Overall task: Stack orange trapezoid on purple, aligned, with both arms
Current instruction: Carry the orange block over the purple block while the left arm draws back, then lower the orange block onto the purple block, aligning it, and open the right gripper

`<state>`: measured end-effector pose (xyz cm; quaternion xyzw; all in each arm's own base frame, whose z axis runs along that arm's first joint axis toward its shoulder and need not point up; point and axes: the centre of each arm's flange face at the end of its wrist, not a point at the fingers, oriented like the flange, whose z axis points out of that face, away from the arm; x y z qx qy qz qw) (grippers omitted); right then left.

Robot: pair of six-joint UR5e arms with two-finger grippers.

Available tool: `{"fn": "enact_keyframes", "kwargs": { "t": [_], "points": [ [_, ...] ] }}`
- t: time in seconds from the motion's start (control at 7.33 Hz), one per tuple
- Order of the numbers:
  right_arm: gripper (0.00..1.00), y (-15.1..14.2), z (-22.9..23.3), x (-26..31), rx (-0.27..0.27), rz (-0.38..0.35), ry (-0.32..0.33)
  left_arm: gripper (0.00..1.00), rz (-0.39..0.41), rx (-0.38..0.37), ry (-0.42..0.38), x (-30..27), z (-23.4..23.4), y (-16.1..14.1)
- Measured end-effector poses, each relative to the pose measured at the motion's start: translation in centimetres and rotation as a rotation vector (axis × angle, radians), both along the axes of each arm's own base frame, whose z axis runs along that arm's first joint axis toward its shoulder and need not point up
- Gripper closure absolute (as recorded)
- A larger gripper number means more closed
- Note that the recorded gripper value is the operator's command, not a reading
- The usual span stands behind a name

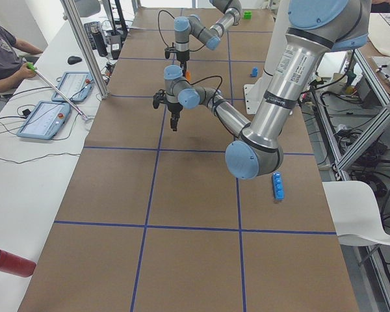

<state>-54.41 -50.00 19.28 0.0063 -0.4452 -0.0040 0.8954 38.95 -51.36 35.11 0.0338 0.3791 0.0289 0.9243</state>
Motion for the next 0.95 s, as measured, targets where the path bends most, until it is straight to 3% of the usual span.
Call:
{"fn": "enact_keyframes", "kwargs": {
  "t": [0.95],
  "points": [
    [1.00, 2.5, -1.7, -5.3, 0.006, -0.019, 0.067, 0.01, -0.001, -0.010, -0.005, -0.1, 0.6, 0.4]
  ]
}}
